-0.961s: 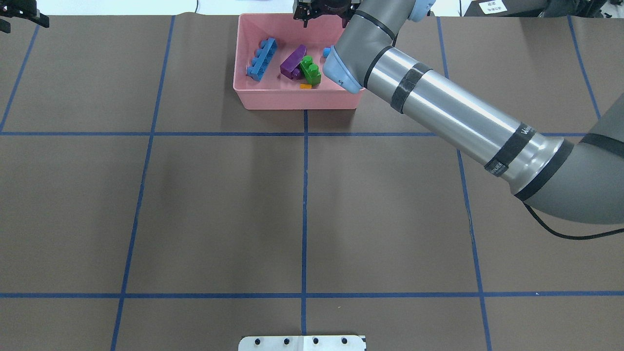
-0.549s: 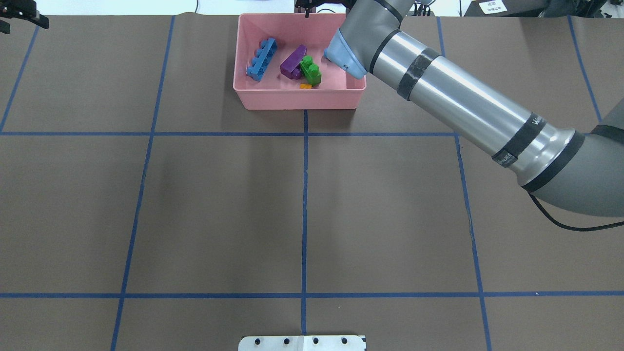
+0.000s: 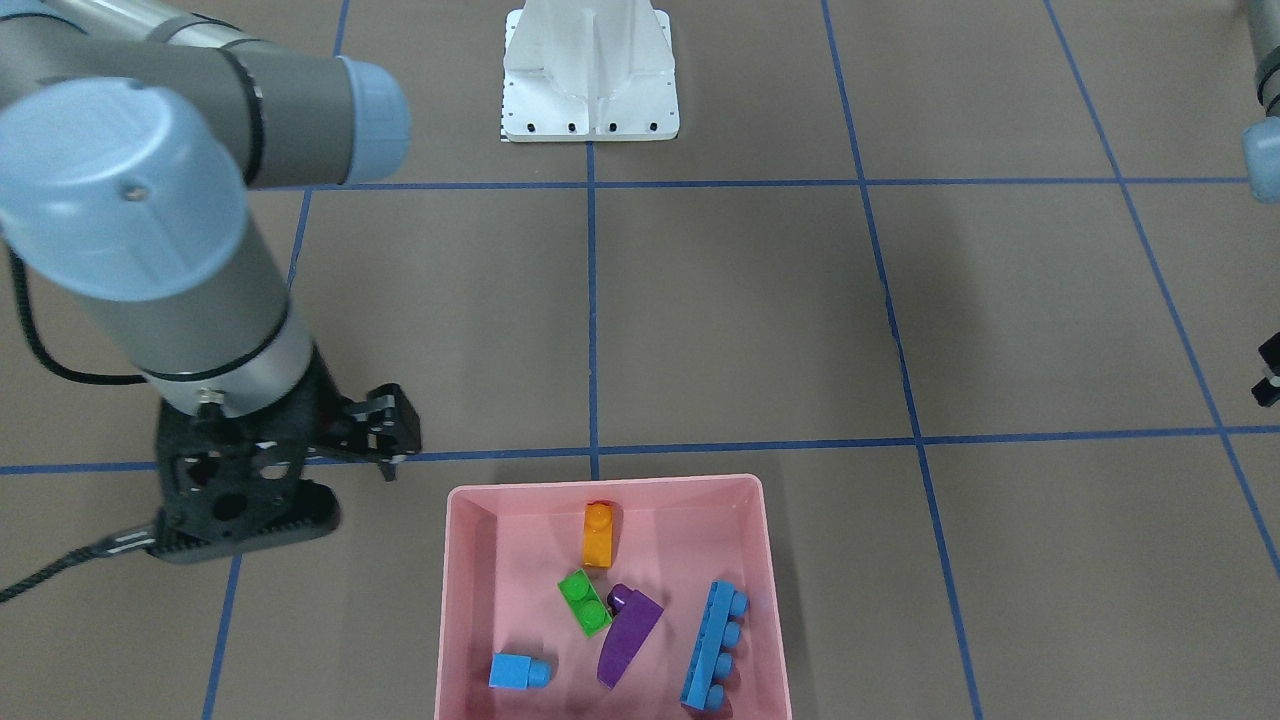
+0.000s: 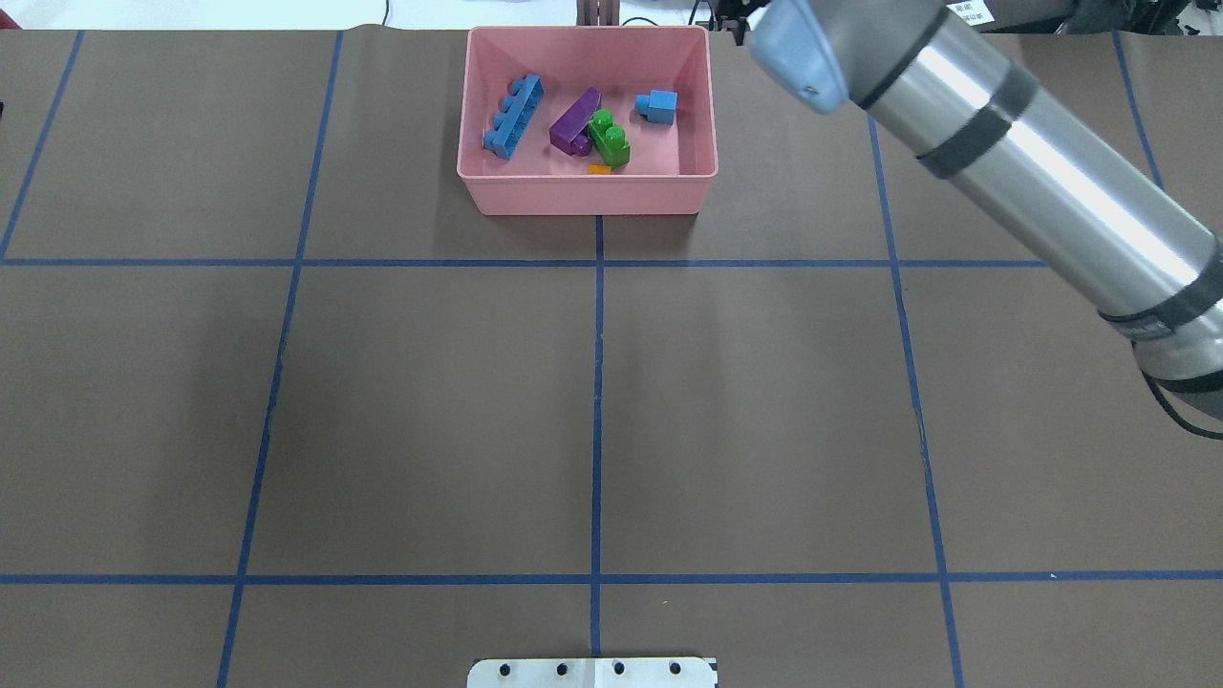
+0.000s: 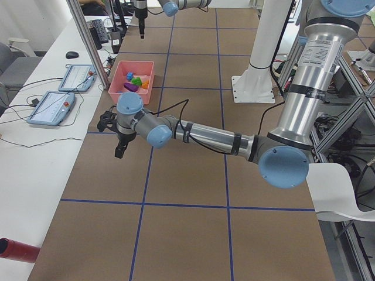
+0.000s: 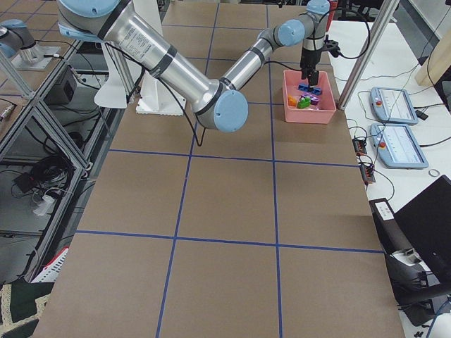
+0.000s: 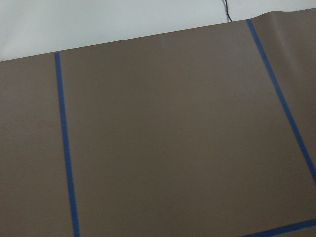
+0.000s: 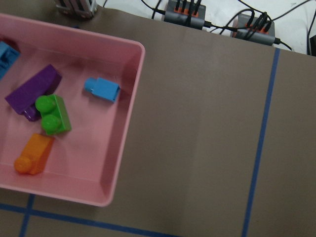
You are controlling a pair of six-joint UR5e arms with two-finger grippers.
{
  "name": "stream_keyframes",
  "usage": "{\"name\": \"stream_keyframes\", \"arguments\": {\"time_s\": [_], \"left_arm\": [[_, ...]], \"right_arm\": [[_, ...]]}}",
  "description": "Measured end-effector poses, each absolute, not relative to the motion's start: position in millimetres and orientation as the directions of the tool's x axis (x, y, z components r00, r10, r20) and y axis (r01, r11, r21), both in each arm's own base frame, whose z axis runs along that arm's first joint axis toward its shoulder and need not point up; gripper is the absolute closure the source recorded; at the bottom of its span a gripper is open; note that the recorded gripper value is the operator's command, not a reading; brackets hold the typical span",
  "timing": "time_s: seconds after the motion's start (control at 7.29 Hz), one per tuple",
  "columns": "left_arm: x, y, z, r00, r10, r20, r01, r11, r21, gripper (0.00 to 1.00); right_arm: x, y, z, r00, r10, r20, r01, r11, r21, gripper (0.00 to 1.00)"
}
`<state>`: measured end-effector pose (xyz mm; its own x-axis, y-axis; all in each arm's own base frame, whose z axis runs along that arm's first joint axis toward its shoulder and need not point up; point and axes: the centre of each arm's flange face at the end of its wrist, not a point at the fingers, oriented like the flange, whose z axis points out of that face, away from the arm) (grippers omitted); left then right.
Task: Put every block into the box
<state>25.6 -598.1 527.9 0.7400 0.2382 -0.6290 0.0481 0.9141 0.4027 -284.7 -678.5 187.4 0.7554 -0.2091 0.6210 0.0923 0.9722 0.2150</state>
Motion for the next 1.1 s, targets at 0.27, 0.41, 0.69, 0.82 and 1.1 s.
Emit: {"name": "stream_keyframes", "arguments": {"time_s": [0.27,0.41,0.69,0.82,1.1], "left_arm": [[-8,-563,535,0.879,0.273,-0.392,-0.105,0.911,0.399,0.00],[-17,-537,526,0.899,0.280,-0.337,-0.152,0.921,0.360,0.00],[-13,-503,512,0.859,0.317,-0.401,-0.178,0.921,0.347,0.00],[-12,-497,518,0.849,0.321,-0.420,-0.183,0.924,0.335,0.00],[-16,-486,548,0.836,0.292,-0.465,-0.179,0.945,0.272,0.00]], "right_arm": [[-184,-639,307,0.735,-0.287,0.614,0.185,0.956,0.227,0.00],[-135,-613,366,0.722,-0.252,0.644,0.173,0.968,0.184,0.00],[-77,-584,445,0.689,-0.205,0.695,0.118,0.978,0.171,0.00],[-58,-572,486,0.687,-0.183,0.703,0.095,0.982,0.163,0.00],[-16,-538,558,0.697,-0.106,0.709,0.040,0.993,0.109,0.00]]}}
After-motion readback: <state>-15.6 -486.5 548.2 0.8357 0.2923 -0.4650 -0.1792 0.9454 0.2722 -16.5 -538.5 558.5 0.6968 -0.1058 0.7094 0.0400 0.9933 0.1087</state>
